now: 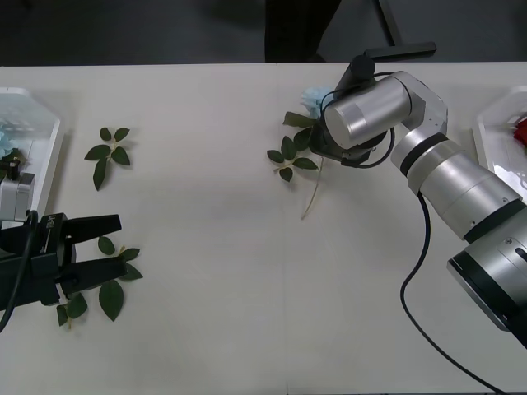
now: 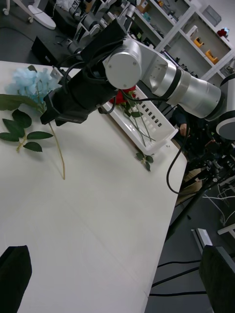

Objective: Place the red flowers into the right box and the blue flowers into the left box. If a person shows an open palm, hand one flower to the person first, then continue sorting.

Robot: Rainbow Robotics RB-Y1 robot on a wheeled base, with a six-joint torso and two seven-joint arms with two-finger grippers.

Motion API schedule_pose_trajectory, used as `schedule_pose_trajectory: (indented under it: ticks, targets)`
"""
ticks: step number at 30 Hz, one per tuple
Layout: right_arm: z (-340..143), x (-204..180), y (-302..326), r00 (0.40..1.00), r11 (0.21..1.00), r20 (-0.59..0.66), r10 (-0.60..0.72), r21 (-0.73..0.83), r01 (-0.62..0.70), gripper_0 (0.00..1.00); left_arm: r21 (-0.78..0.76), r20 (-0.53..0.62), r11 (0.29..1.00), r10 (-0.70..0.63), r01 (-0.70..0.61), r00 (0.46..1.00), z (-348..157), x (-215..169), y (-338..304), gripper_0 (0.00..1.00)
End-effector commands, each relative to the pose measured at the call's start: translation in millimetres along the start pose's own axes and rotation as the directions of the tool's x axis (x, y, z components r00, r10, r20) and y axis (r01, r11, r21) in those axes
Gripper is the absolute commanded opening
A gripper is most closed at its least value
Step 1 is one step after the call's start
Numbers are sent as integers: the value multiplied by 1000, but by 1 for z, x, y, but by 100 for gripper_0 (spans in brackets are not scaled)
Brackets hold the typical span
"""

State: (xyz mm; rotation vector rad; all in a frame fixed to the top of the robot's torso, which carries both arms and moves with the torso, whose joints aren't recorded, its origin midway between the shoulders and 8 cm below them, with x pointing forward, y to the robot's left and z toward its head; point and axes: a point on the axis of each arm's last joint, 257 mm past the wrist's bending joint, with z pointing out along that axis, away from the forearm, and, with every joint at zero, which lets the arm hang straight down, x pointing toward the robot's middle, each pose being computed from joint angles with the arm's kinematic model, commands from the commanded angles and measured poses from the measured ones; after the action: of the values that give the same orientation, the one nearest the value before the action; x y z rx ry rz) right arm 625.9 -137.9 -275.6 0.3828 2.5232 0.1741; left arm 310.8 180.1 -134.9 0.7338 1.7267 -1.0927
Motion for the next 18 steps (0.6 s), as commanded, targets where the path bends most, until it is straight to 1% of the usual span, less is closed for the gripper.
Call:
schedule_pose_trajectory:
  ticks: [1, 9, 12, 15, 18]
  targets:
    - [-17, -14, 41, 997, 996, 37, -65, -52, 67, 0, 22, -19, 993, 121, -120, 993, 2, -6, -4, 100]
    - [-23, -17, 38, 999, 997, 8, -36, -64, 37, 0, 22, -19, 993, 121, -120, 993, 2, -6, -4, 100]
    - [-36, -26, 34, 999, 997, -24, -25, -71, 24, 0, 22, -19, 993, 121, -120, 993, 2, -6, -4, 100]
    - [-51, -35, 29, 997, 995, -46, -59, -86, 55, 0, 22, -19, 993, 121, -120, 993, 2, -6, -4, 100]
    - [-76, -46, 24, 988, 983, -59, -140, -129, 132, 0, 22, -19, 993, 121, -120, 993, 2, -6, -4, 100]
